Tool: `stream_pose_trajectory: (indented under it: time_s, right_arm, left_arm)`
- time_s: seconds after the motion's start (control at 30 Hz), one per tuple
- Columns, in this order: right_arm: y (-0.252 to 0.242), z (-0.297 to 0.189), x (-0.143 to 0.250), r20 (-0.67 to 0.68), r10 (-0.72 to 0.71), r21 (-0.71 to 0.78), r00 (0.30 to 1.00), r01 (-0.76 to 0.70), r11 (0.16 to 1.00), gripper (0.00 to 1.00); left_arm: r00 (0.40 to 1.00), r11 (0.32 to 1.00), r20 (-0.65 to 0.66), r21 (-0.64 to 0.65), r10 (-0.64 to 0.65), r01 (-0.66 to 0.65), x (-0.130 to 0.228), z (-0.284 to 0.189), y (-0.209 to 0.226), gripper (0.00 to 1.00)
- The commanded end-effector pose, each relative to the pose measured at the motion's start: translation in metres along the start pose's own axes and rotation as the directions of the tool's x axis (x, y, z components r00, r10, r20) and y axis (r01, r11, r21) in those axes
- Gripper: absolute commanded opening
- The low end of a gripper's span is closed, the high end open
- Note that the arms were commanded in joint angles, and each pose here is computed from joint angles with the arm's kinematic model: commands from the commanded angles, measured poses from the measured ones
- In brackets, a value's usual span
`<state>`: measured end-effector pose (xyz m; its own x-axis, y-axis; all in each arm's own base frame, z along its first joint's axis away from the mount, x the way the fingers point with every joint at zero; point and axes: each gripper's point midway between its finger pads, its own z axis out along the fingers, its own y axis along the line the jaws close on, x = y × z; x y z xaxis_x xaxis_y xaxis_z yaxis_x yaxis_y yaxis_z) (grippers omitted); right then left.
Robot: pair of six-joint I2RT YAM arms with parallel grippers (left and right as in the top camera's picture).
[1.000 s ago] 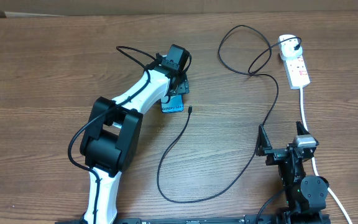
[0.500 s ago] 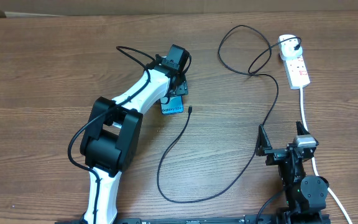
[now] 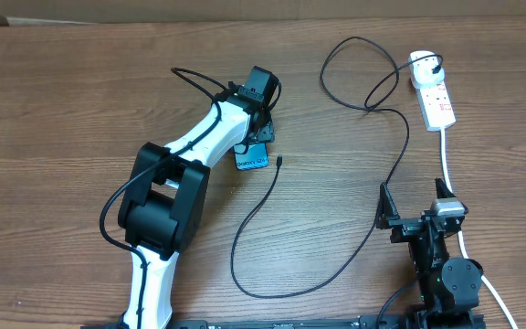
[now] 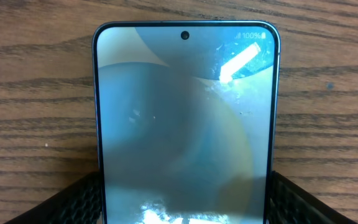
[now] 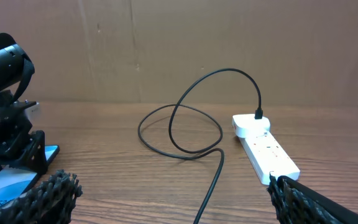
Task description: Plug charger to phone and switch on socket
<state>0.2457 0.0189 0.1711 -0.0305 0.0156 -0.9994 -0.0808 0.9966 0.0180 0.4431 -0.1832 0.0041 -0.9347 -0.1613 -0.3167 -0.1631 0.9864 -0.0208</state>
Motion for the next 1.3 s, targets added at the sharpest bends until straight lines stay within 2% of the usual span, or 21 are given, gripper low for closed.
stream_pose_trajectory:
  time_s: [0.0,0.33,1.07,1.27]
  right_arm:
    - [0.0,0.0,0.001,0.005,-0.001,0.0,1.0,0.001,1.0,1.0]
    - [0.0,0.0,0.001,0.005,-0.001,0.0,1.0,0.001,1.0,1.0]
    - [0.0,0.0,0.001,0.005,-0.001,0.0,1.0,0.001,1.0,1.0]
    - [0.0,0.0,0.001,0.005,-0.001,0.0,1.0,0.001,1.0,1.0]
  left_arm:
    - [1.0,1.0,-0.029,-0.026,0.01,-0.01,0.009,0.012,0.002,0.75]
    - [1.0,1.0,-0.028,-0.013,0.009,-0.009,0.008,0.01,-0.001,0.77]
    - [0.999,1.0,-0.038,0.023,0.001,0.0,0.007,-0.009,-0.006,0.73]
    - [0.999,0.996,-0.052,0.083,-0.011,0.015,0.007,-0.024,-0.014,0.74]
